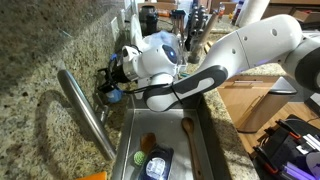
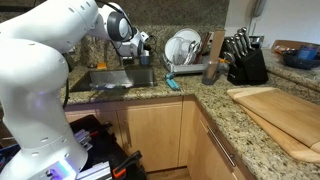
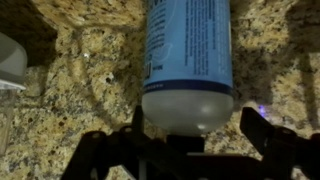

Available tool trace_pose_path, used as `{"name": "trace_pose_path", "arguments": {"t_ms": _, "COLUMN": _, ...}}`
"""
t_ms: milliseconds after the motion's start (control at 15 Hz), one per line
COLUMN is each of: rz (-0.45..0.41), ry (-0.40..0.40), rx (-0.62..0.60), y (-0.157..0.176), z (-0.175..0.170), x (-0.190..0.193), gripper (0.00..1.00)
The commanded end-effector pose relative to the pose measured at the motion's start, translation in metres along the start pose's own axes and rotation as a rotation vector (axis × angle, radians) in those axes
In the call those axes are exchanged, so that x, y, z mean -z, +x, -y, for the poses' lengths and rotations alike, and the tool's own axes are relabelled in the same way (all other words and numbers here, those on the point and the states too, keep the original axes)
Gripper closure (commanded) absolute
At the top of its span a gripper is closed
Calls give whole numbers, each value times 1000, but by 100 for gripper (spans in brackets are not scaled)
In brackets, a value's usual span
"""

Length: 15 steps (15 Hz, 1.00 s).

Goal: Pick up the soap bottle and place it on the kitchen counter

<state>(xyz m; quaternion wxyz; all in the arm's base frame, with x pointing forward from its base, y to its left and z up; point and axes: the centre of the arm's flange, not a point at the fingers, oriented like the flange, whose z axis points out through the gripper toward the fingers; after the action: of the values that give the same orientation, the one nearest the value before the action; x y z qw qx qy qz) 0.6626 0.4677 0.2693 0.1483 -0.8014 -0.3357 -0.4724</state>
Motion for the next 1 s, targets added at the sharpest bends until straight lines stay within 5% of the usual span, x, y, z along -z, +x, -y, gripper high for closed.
{"name": "trace_pose_path", "arguments": {"t_ms": 0, "rz": 25, "ry": -44, "rx": -15, "y": -1, "z": -8, "x": 3, "gripper": 34}}
{"name": "trace_pose_path", "arguments": {"t_ms": 200, "rz": 33, "ry": -88, "rx": -19, "y": 0, "z": -21, "x": 7, "gripper": 56}}
{"name": "trace_pose_path", "arguments": {"t_ms": 467, "rz": 47, "ry": -132, "rx": -35, "y": -4, "z": -33, "x": 8, "gripper": 57}}
{"name": "trace_pose_path", "arguments": {"t_ms": 933, "rz": 209, "ry": -134, "rx": -359, "y": 29, "z": -5, "x": 35, "gripper": 57}}
